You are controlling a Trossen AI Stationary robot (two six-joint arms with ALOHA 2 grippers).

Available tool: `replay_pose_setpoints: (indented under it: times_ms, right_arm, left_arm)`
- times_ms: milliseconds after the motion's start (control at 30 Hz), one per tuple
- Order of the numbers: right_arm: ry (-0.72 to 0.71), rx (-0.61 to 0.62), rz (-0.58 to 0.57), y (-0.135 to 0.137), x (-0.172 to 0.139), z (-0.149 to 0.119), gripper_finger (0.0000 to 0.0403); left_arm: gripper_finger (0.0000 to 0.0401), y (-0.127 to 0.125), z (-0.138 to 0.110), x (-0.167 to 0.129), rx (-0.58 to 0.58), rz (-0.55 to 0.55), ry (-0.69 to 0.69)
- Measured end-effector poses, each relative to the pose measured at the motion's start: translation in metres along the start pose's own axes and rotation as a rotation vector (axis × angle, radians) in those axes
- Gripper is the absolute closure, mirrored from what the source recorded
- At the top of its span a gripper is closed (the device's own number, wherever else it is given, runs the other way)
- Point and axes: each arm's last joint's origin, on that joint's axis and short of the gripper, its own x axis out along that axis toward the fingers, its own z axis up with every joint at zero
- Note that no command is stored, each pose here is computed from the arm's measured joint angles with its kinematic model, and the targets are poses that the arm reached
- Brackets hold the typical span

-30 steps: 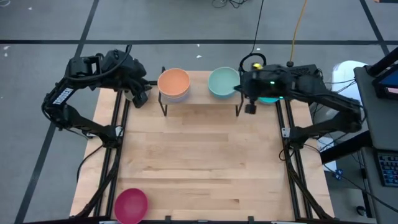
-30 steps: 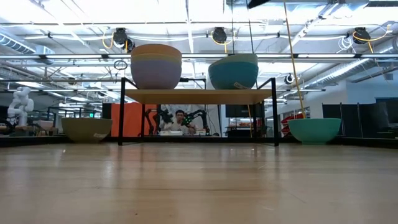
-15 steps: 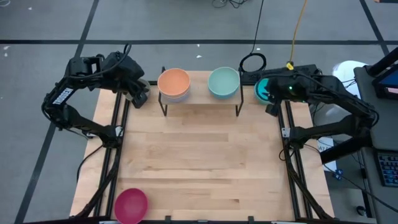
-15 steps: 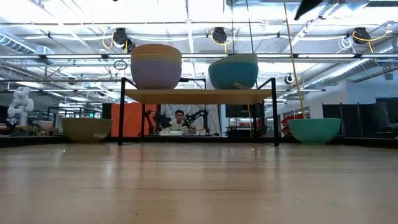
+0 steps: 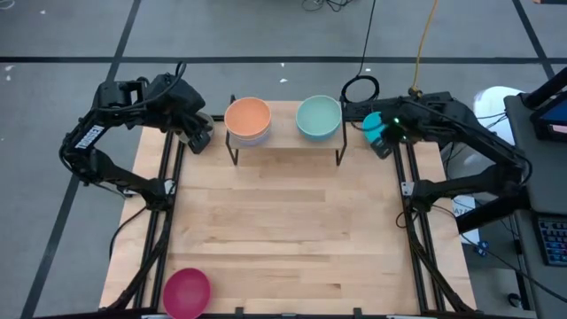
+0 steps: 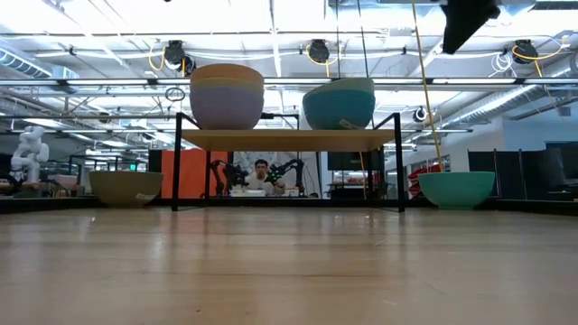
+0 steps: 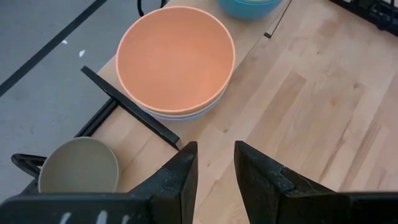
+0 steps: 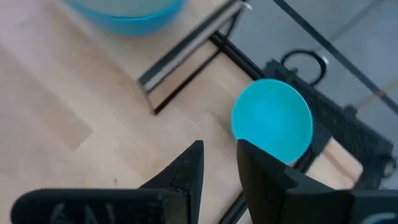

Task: Place and stack bowls onto a shelf
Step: Stack the sky blue bowl on top of the light green bowl on the shelf

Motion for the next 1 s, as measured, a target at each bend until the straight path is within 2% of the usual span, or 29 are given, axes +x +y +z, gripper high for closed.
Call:
replay_pose_setpoints:
  times_ms: [200, 367, 500, 667, 733, 867, 1000]
  right_arm:
    - [0.077, 0.128, -0.087, -0.018, 0.02, 0.013, 0.0314]
    - [0.166, 0.184, -0.029, -0.034, 0.037, 0.022, 0.0314]
    - [0.222, 0.18, -0.032, -0.045, 0.052, 0.029, 0.0314]
    - [0.287, 0.108, 0.053, -0.056, 0.069, 0.035, 0.0314]
    - [0.297, 0.091, 0.051, -0.06, 0.075, 0.038, 0.0314]
    - [0.309, 0.101, 0.044, -0.069, 0.082, 0.04, 0.0314]
    - [0.317, 0.135, 0.115, -0.079, 0.086, 0.039, 0.0314]
  left_arm:
    - [0.029, 0.0, 0.0, 0.0, -0.001, 0.0, 0.0]
    - [0.029, 0.0, 0.0, 0.0, 0.0, 0.0, 0.0]
    - [0.029, 0.0, 0.0, 0.0, 0.0, -0.001, 0.0]
    - [0.029, 0.0, 0.0, 0.0, 0.0, 0.0, -0.001]
    - [0.029, 0.0, 0.0, 0.0, 0.0, -0.001, 0.0]
    - [0.029, 0.0, 0.0, 0.0, 0.0, -0.001, 0.0]
    - [0.029, 0.0, 0.0, 0.0, -0.002, -0.001, -0.001]
